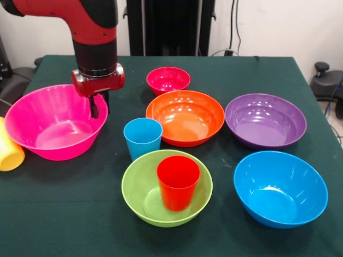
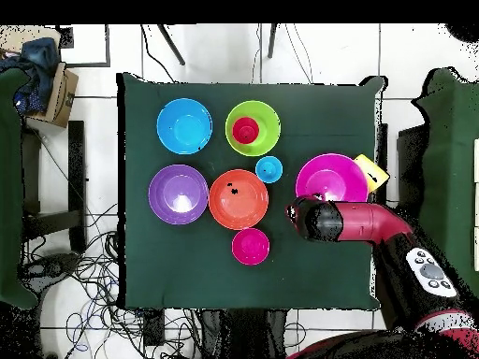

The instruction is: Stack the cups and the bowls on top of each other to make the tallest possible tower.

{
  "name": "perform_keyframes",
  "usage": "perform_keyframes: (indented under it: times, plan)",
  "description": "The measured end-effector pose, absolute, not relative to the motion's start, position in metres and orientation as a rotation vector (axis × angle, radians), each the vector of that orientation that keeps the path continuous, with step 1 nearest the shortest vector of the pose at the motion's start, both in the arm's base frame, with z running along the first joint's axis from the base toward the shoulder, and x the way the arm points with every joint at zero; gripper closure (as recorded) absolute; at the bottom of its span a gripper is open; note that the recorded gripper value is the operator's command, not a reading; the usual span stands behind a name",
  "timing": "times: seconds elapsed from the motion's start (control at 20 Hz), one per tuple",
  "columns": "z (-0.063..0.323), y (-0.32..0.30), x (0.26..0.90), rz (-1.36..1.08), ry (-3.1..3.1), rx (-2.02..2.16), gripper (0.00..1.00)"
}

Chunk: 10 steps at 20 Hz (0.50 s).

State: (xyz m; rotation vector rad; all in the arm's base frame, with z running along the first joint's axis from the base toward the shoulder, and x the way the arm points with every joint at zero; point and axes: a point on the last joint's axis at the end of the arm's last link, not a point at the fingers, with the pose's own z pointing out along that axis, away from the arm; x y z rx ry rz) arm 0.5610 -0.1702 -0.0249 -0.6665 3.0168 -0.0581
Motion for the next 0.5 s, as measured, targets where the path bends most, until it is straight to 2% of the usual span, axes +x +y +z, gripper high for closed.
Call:
perform_keyframes:
  times: [0.5]
  plan:
    - [-0.0229, -0.1725, 0.5639, -0.068, 3.011, -0.664, 1.00]
